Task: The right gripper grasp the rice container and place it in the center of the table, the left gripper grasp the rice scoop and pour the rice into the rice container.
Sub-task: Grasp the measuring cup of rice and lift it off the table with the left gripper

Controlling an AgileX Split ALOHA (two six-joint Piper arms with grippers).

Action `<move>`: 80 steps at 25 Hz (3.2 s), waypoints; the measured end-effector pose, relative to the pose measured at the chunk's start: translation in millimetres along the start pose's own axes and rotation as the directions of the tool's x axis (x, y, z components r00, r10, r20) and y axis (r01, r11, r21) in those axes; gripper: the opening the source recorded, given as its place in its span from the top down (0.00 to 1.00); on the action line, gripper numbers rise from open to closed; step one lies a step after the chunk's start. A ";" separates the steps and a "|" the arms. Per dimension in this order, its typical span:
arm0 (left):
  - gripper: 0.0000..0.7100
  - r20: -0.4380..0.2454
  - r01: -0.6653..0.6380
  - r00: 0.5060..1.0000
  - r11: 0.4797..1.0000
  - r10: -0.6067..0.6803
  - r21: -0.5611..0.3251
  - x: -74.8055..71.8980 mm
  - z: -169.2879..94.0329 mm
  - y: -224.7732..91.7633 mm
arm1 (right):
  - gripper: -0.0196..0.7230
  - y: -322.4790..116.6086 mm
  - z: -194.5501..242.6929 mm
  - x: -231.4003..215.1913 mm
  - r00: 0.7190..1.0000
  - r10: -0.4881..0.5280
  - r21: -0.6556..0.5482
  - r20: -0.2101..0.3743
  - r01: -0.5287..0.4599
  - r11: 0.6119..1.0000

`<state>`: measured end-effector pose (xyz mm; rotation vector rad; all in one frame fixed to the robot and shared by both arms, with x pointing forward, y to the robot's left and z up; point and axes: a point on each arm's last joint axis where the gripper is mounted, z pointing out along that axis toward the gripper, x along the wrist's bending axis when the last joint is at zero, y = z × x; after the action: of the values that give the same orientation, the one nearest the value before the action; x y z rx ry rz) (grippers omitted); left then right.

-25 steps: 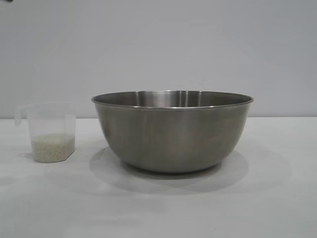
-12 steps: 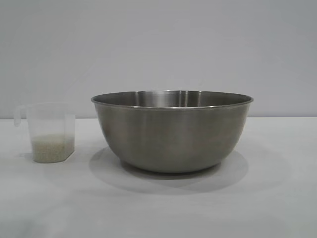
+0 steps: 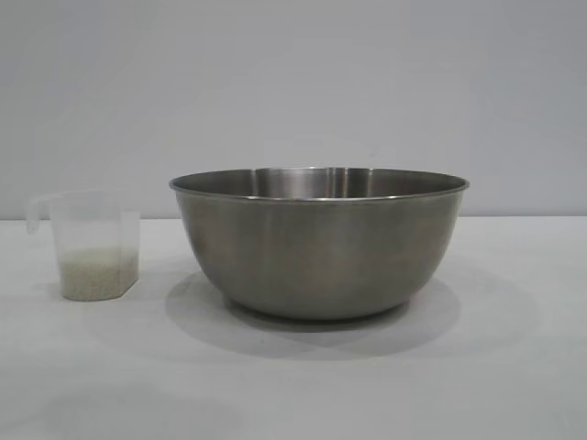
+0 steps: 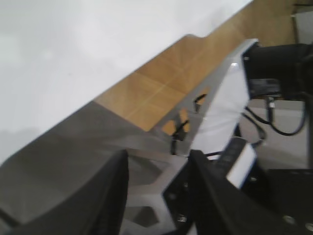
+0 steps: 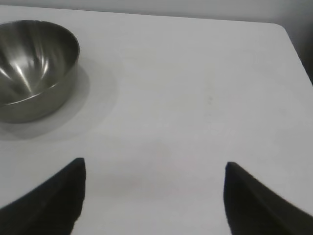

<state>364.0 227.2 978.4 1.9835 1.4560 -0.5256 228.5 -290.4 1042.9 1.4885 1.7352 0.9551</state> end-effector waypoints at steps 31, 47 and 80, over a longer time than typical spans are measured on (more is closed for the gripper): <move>0.62 -0.611 -0.357 0.748 0.620 -0.259 -0.699 51.0 -57.6 67.6 | 0.27 0.0 0.0 0.0 1.000 0.000 0.000 0.000 0.000 1.000; 0.62 -0.690 -0.618 0.720 0.385 -0.074 -0.686 25.5 -16.6 72.6 | 0.27 0.0 0.0 0.0 1.000 0.000 0.000 0.000 0.000 1.000; 0.62 -0.642 -0.493 0.767 0.652 0.012 -0.577 91.0 75.0 28.8 | 0.27 0.0 0.0 0.0 1.000 0.000 0.000 0.000 0.000 1.000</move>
<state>423.0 234.3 872.5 1.6665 1.3374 0.8071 228.5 -290.4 1042.9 1.4885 1.7352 0.9551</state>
